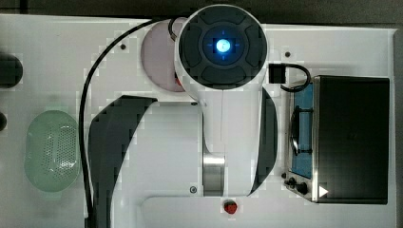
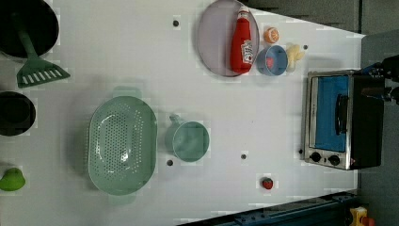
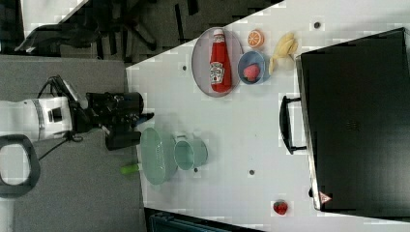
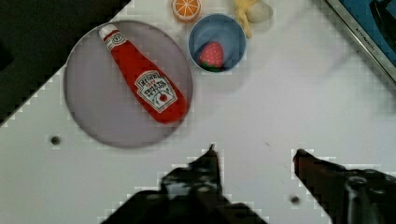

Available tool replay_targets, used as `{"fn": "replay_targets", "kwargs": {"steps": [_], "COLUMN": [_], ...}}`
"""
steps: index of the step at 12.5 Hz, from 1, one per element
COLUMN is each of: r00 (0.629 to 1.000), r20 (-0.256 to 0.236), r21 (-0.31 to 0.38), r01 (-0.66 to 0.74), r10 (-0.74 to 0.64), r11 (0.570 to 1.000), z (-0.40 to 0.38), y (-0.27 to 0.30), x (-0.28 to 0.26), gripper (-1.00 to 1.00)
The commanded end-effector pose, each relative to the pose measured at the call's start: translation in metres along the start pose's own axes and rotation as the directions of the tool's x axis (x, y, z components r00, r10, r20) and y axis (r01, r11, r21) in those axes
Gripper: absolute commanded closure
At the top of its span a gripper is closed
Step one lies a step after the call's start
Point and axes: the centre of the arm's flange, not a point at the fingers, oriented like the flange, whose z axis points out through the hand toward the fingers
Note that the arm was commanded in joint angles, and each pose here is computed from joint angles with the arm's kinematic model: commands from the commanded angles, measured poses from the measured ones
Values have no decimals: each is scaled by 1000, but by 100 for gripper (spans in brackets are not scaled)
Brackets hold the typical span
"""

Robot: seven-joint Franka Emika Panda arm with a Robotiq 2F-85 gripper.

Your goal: Flap open oven.

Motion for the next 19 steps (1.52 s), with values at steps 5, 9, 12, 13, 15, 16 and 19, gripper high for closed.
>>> {"fn": "replay_targets", "kwargs": {"steps": [5, 9, 12, 13, 15, 16, 19], "r00": [986, 986, 981, 978, 978, 981, 987], "r20": [38, 39, 65, 81, 115, 131, 162], "r21": [3, 3, -16, -30, -50, -53, -43], "r01": [-162, -165, -182, -192, -167, -137, -9], "r10": [162, 164, 183, 193, 171, 143, 16], "r11": [987, 986, 983, 981, 985, 989, 999], "z": [-59, -57, -42, -32, -11, 0, 31], "y": [119, 119, 123, 126, 132, 136, 150], "x": [-76, -74, -62, -56, -42, -34, -6], "gripper": [-100, -14, 56, 65, 65, 65, 65]}}
